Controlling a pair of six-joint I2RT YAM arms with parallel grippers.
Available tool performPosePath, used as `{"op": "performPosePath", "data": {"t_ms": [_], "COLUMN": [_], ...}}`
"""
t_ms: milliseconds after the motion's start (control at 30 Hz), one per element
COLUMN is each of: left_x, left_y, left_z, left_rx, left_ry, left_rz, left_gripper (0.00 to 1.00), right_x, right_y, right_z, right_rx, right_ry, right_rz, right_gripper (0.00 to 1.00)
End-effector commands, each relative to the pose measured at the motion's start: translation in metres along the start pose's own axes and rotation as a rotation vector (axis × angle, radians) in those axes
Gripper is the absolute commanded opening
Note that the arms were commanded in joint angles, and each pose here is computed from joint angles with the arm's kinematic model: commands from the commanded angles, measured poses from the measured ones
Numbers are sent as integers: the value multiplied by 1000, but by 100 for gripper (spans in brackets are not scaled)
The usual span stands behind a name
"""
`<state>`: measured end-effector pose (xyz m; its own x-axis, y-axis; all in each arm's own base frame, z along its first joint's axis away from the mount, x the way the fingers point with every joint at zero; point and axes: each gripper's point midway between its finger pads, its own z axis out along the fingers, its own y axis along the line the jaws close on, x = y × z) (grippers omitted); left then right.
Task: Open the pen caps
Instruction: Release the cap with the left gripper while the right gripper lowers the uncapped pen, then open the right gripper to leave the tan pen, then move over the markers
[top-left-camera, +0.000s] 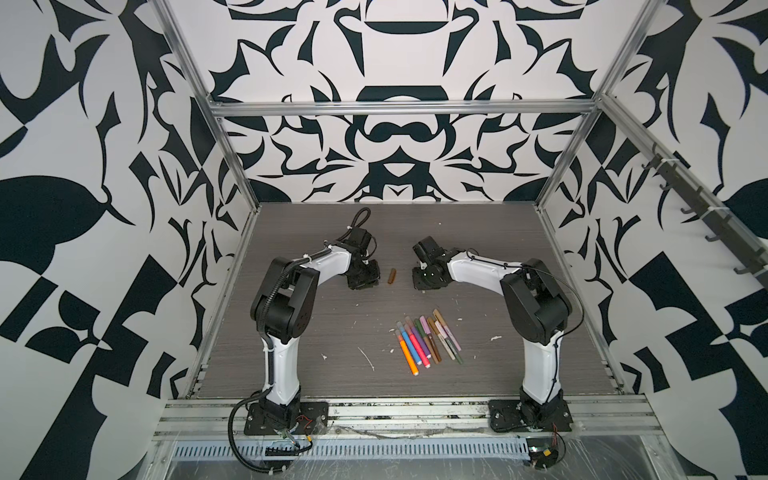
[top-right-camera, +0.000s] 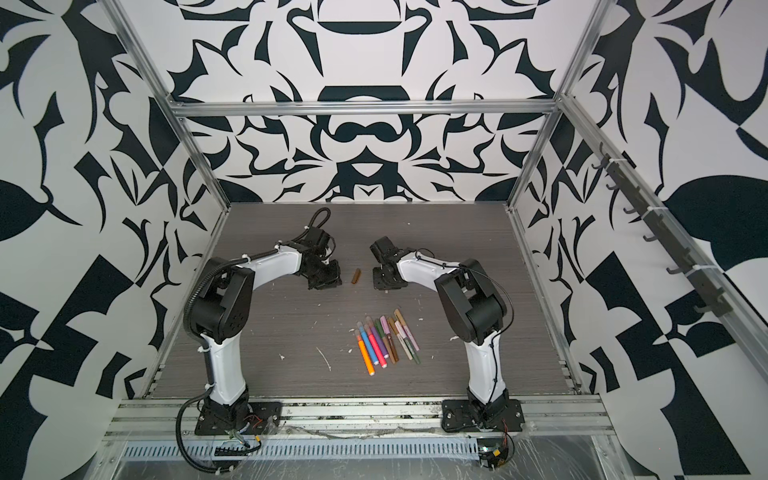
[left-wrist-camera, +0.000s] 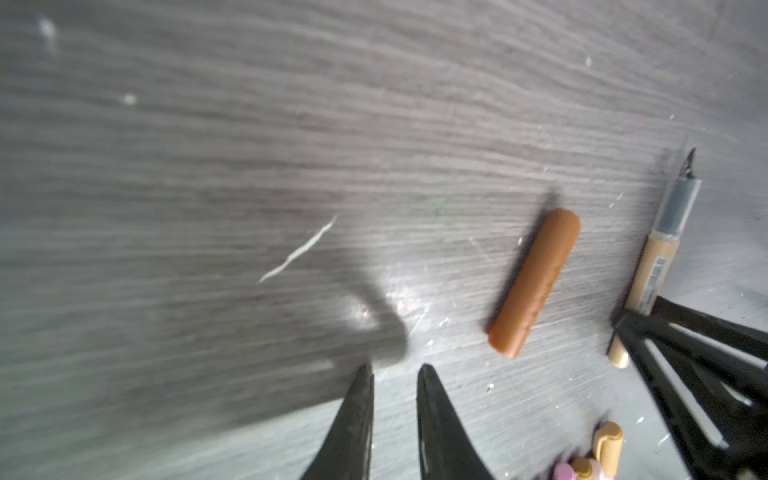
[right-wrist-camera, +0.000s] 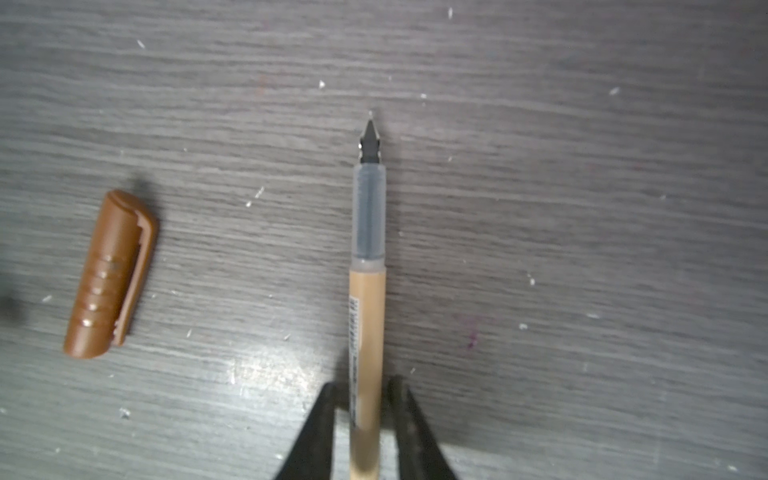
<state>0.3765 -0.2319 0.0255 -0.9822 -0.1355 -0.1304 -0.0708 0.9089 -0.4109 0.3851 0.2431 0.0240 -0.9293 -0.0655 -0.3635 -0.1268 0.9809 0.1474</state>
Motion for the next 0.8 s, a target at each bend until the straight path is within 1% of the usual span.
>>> {"op": "performPosePath", "data": {"t_ms": [0,100,167,300,433,633,767], "left_x": [4,5,6,8,11,15,18], "left_y": [12,13,15,18,18,17,15], "left_z": [11,15,18,23,29,40,45], "left_rx": [-44,-48,-52,-58,-52,-50,-54], "left_ry": [37,46,52,66,80,101,111], "left_rz": [-13,-15,-17,-23,-28,-31,-23], "left_gripper": [23,22,22,22,22,22,22], "right_x": [-10,-15,-19,-20,-1,37,56], "right_y": [2,7,10,8,-4,-28,-41], "right_z": [-9,-20,-34,-65,-87,-109,-113], "right_rx": [-5,-32,-49,-77,-110,-148,-144], "right_ry": [-15,-32,-60,-120,-159,-205,-224], "right_rz": [5,-9,-20,-29,-5,60,73], "right_gripper": [39,44,47,49,49,49,49]}}
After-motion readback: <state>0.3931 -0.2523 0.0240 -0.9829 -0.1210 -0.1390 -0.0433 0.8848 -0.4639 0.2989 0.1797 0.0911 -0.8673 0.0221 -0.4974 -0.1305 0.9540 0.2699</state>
